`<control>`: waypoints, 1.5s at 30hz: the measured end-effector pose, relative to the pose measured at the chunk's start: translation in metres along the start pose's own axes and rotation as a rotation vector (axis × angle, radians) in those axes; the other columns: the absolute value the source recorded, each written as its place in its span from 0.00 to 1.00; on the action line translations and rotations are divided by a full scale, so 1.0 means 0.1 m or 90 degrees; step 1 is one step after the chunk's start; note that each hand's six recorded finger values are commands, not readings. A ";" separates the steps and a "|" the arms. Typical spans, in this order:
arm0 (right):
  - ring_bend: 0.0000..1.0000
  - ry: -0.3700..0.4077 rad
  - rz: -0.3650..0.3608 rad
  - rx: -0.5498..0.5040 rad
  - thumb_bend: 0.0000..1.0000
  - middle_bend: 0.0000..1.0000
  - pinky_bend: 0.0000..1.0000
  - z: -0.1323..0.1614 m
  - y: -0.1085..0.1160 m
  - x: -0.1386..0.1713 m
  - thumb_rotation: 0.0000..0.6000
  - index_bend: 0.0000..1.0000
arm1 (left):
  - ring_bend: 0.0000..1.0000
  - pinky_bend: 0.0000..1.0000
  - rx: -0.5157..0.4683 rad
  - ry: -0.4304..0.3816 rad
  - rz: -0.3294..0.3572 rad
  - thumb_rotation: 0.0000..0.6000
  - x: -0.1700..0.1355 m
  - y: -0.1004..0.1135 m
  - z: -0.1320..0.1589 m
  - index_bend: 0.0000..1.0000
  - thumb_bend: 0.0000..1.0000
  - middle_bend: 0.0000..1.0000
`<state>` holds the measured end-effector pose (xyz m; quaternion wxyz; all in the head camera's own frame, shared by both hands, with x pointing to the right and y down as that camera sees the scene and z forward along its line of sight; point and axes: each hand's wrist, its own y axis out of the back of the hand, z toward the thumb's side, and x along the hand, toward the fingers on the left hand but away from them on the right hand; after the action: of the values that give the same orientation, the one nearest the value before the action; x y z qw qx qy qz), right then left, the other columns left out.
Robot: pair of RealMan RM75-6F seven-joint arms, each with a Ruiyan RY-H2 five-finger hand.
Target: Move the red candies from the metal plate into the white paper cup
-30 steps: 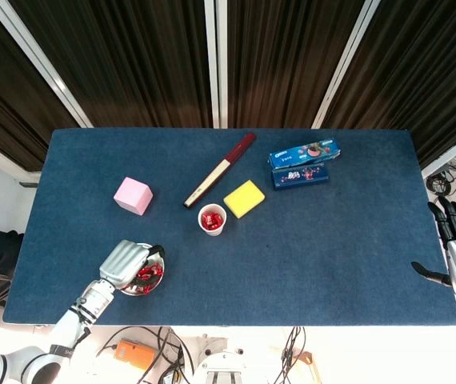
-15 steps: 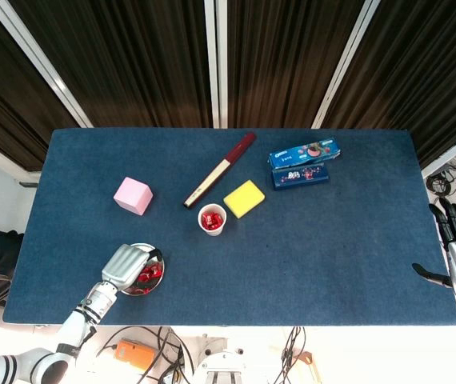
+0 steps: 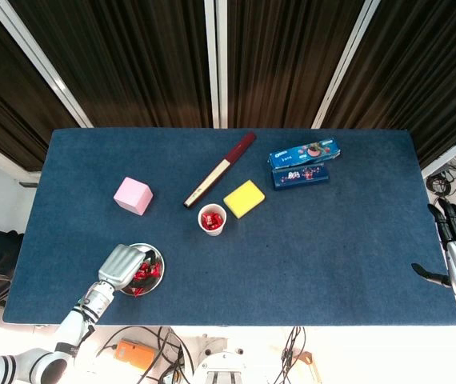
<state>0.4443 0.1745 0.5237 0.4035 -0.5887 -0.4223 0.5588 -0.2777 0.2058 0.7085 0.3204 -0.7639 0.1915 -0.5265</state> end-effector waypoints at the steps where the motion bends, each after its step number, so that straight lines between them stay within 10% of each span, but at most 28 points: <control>1: 0.00 0.000 0.000 0.000 0.02 0.00 0.00 0.00 0.00 0.00 1.00 0.00 | 0.91 0.88 -0.001 0.000 0.000 0.92 0.01 0.00 0.00 0.51 0.30 0.98; 11: 0.00 -0.003 -0.002 -0.003 0.02 0.00 0.00 -0.02 0.00 0.01 1.00 0.00 | 0.91 0.88 -0.026 -0.001 0.030 0.91 0.05 0.11 -0.03 0.61 0.37 0.98; 25: 0.00 -0.006 -0.007 -0.009 0.02 0.00 0.00 -0.05 0.00 0.04 1.00 0.00 | 0.91 0.88 -0.087 -0.088 0.183 0.91 0.39 1.14 0.36 0.61 0.38 0.98; 45: 0.00 -0.024 -0.004 -0.011 0.02 0.00 0.00 -0.17 -0.01 0.06 1.00 0.00 | 0.91 0.88 -0.087 -0.109 0.095 0.97 1.24 1.19 0.90 0.45 0.27 0.98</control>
<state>0.4610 0.1806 0.5231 0.3920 -0.5805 -0.4364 0.5648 -0.1431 0.0676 0.6892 0.3212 -0.8096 0.2550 -0.4200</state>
